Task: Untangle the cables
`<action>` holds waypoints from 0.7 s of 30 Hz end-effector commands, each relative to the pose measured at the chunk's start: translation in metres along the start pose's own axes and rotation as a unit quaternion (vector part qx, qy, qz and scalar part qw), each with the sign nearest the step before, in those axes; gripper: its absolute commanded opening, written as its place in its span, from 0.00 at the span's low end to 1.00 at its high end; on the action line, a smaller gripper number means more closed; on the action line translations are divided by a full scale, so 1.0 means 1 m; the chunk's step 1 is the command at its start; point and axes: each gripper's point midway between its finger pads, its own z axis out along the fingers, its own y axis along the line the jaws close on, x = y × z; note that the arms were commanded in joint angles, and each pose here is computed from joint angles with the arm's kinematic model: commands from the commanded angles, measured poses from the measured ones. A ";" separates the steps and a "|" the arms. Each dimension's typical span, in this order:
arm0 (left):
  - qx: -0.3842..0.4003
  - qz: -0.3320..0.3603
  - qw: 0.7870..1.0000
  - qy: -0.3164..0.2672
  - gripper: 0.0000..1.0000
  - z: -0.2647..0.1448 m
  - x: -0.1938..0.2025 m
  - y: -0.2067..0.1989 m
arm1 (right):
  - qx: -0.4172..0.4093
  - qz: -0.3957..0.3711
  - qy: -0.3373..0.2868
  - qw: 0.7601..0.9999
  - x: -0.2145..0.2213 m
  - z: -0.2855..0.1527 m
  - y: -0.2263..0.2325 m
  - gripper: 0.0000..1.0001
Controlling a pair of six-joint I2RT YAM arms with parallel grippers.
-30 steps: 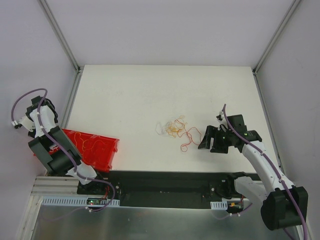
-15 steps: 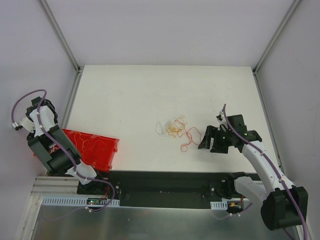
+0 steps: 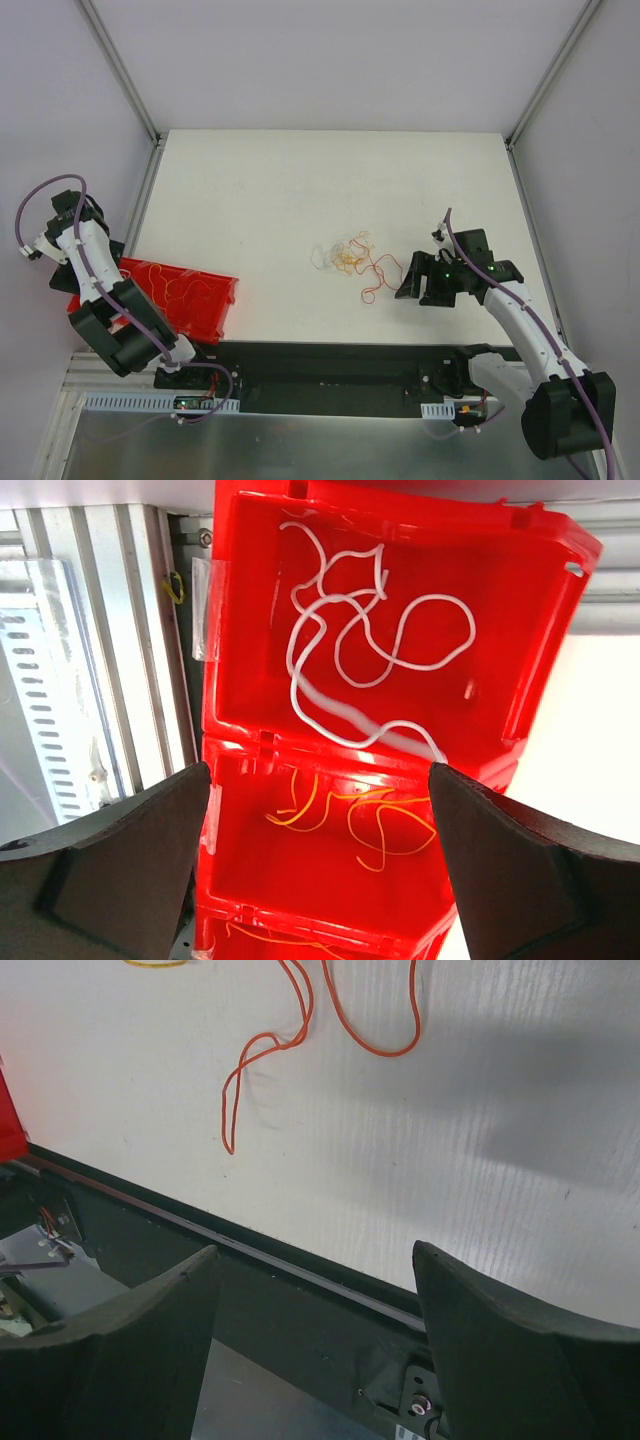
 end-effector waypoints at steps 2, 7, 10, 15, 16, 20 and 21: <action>0.029 0.021 0.999 0.002 0.88 -0.011 -0.003 -0.002 | -0.013 -0.013 0.001 1.000 -0.001 0.001 0.004 0.79; 0.012 0.041 0.999 0.028 0.77 0.011 0.008 -0.009 | -0.014 -0.014 0.000 1.000 -0.001 0.001 0.004 0.79; 0.013 0.044 0.999 0.025 0.75 0.018 0.008 -0.012 | -0.013 -0.015 -0.001 1.000 -0.001 0.000 0.004 0.79; 0.084 0.057 0.995 0.025 0.78 -0.010 0.019 -0.029 | -0.012 -0.015 -0.005 1.000 0.000 -0.002 0.004 0.79; 0.112 0.065 0.991 0.034 0.79 -0.020 0.028 -0.037 | -0.011 -0.016 -0.006 1.000 -0.001 -0.001 0.004 0.79; 0.269 0.137 0.950 0.077 0.82 -0.078 0.079 -0.077 | -0.009 -0.014 0.001 1.000 -0.001 0.000 0.003 0.79; 0.313 0.167 0.931 0.088 0.83 -0.096 0.097 -0.088 | -0.008 -0.013 0.003 1.000 0.000 0.000 0.003 0.79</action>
